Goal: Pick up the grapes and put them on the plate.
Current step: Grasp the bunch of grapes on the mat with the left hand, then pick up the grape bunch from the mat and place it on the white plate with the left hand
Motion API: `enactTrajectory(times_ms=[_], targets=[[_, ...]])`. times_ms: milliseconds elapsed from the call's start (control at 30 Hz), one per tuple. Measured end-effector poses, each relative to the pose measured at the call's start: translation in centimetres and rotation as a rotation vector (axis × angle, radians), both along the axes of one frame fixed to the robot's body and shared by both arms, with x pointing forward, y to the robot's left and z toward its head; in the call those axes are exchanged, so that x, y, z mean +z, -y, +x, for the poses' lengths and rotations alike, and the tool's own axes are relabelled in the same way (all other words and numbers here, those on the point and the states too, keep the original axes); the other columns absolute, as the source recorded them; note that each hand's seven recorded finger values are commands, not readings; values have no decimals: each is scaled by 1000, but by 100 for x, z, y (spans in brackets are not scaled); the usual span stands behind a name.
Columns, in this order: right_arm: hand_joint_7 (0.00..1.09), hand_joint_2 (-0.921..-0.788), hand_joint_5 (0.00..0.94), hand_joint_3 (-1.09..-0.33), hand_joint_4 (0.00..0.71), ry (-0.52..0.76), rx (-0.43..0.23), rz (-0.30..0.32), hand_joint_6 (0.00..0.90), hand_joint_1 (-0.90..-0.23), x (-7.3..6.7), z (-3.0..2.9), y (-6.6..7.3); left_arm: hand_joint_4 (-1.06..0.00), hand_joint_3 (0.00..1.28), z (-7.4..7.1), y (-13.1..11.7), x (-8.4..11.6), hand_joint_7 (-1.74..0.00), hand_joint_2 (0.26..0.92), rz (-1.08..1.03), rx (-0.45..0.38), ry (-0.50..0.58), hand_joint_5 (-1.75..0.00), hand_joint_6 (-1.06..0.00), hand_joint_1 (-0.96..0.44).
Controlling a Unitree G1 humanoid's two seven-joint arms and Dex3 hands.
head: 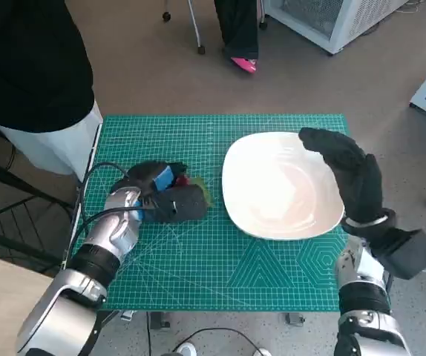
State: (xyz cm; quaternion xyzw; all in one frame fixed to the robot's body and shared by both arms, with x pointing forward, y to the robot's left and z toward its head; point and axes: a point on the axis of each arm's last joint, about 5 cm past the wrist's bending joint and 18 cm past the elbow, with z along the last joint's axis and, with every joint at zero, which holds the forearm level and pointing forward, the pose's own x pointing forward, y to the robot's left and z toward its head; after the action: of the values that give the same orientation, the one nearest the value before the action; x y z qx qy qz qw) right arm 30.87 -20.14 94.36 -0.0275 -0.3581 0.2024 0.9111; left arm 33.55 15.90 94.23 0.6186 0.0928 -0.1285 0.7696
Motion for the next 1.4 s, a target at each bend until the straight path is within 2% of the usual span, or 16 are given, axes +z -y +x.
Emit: enactTrajectory(times_ms=[67, 133, 267, 1400], targets=[[0, -921, 0, -542, 258, 0, 0, 0, 241, -460, 0, 0, 0, -547, 152, 0, 8, 0, -813, 916, 8, -10, 11, -1434, -666, 76], [0, -921, 0, -542, 257, 0, 0, 0, 241, -461, 0, 0, 0, -518, 163, -2, 13, -2, -918, 919, 14, -19, 15, -1479, -640, 38], [0, -921, 0, -543, 257, 0, 0, -1, 240, -461, 0, 0, 0, -494, 174, -5, 21, -9, -1002, 920, 23, -32, 15, -1512, -616, 11], [0, -921, 0, -542, 255, 0, 0, 0, 239, -464, 0, 0, 0, -599, 147, -4, -18, -28, -1066, 921, 6, -15, -4, -1410, -566, 4]])
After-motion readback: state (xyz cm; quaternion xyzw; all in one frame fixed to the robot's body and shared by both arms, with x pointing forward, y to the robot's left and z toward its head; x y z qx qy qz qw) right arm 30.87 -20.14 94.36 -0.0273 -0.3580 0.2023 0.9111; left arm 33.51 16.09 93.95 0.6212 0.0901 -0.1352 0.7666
